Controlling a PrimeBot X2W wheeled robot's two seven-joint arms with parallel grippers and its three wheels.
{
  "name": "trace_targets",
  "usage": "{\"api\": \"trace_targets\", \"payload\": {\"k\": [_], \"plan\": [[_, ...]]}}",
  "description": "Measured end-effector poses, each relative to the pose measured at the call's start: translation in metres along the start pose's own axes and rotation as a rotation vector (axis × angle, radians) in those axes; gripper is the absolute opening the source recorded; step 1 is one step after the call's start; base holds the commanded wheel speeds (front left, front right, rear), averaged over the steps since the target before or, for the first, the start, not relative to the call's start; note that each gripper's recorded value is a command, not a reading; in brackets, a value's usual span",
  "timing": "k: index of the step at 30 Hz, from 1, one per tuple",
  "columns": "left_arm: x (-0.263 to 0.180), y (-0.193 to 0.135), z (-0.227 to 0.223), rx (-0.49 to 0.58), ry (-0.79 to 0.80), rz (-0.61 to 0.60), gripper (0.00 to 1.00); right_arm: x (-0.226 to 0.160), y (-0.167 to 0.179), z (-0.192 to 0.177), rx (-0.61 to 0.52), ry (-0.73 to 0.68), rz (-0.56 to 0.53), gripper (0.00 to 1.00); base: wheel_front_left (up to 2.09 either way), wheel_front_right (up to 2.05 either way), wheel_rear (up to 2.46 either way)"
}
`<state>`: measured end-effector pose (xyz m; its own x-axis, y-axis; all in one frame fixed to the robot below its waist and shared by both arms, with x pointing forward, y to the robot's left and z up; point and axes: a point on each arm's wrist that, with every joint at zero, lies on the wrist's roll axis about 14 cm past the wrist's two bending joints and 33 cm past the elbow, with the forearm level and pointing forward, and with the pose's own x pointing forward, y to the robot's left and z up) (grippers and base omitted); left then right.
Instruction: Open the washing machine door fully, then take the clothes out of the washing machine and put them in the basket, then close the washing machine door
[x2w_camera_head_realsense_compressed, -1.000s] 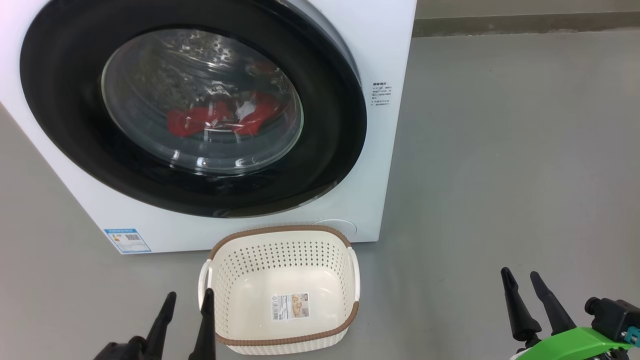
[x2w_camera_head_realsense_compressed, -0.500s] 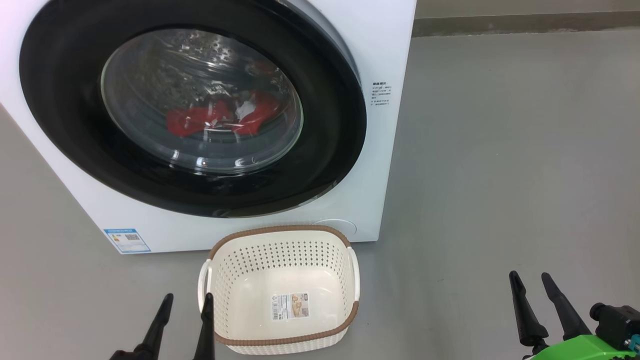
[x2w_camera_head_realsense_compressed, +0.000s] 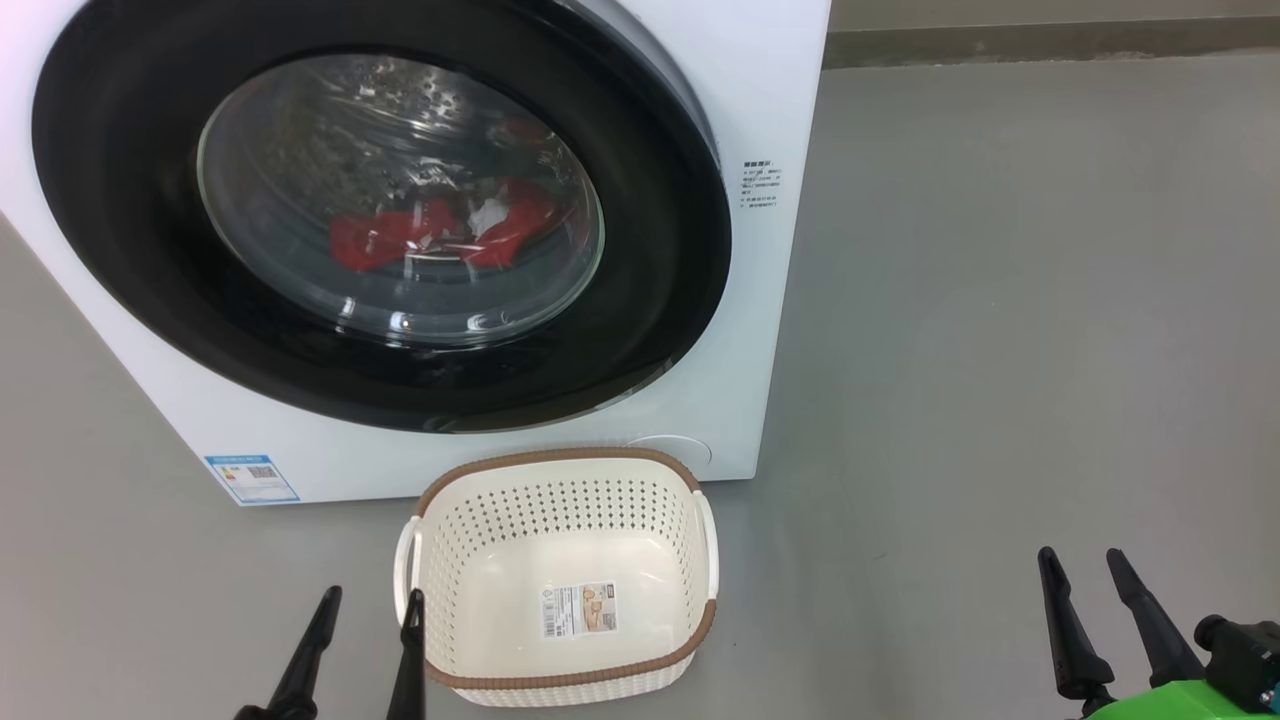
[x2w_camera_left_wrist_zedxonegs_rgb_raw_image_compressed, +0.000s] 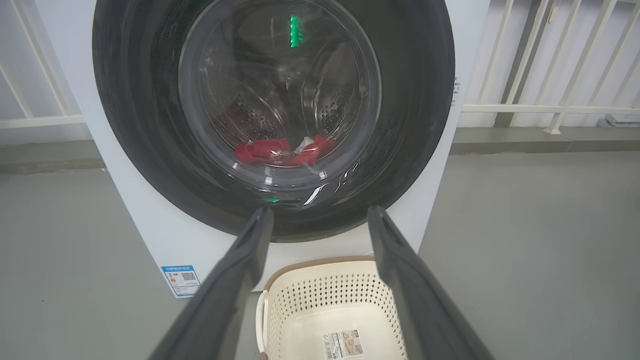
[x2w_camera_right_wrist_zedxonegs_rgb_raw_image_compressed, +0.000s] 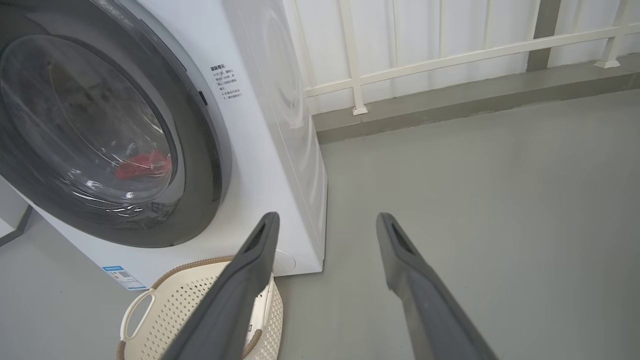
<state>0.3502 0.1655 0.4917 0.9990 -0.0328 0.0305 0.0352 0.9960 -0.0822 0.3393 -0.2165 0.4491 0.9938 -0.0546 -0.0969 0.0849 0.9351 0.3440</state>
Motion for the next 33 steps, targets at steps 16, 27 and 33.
{"api": "trace_targets", "payload": {"k": [16,27,33], "plan": [[-0.004,0.008,-0.017,-0.079,0.053,0.023,1.00,0.001,-0.009,0.004,0.024,-0.016,-0.034,1.00,0.00,0.00,0.00],[-0.004,0.009,-0.019,-0.079,0.058,0.026,1.00,0.002,-0.006,0.004,0.029,-0.019,-0.030,1.00,0.00,0.00,0.00],[-0.003,0.009,-0.021,-0.080,0.066,0.026,1.00,0.007,0.004,0.006,0.034,-0.023,0.006,0.00,0.00,0.00,0.00]]}}
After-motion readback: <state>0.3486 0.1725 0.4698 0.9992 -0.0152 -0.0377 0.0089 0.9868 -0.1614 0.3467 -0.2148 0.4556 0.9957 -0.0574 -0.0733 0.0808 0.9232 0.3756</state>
